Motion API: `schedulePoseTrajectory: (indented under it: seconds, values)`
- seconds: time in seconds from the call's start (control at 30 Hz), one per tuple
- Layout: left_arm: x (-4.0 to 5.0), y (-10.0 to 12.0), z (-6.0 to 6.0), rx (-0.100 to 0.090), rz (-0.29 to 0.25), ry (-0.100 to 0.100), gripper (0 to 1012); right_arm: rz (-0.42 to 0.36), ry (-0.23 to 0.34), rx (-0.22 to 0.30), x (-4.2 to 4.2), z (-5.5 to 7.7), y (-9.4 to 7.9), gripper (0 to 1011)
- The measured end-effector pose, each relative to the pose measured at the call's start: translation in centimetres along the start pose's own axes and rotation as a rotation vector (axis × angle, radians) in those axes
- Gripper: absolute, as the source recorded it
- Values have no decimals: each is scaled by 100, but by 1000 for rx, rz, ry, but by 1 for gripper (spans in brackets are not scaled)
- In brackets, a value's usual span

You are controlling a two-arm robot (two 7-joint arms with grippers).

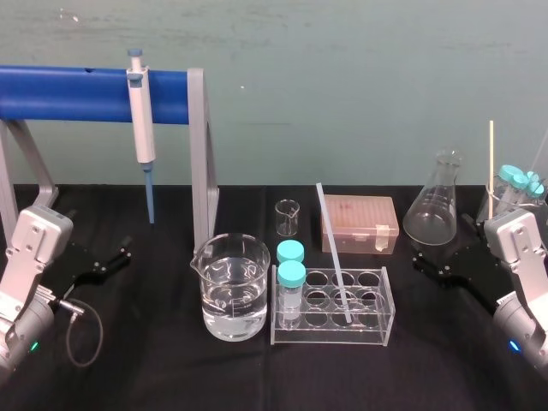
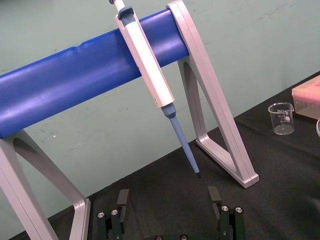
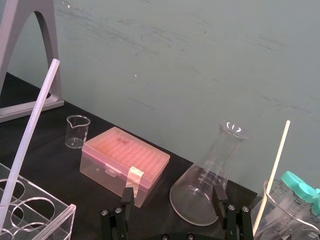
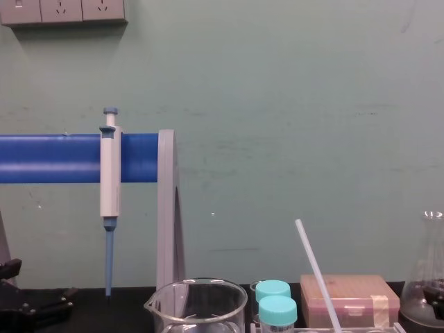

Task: Pick up the stirring rod with one hand, then place it down.

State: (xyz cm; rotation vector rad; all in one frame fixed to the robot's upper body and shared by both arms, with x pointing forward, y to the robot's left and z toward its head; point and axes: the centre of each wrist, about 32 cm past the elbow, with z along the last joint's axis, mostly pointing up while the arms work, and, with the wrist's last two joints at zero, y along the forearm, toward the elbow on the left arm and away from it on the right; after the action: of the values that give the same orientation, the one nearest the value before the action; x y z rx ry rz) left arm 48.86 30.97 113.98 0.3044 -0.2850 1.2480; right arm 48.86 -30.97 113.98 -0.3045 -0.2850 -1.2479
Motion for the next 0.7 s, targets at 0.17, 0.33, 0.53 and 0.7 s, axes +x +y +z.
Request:
schedulePoseTrajectory:
  seconds: [0.17,0.33,0.53,0.7]
  values:
    - [0,0,0,0,0,0,1000,0,0,0,0,0,0,1003]
    - [0,0,0,0,0,0,1000,0,0,0,0,0,0,1003]
    - [0,0,0,0,0,0,1000,0,0,0,0,0,0,1003]
    - [0,0,0,0,0,0,1000,0,0,0,0,0,0,1003]
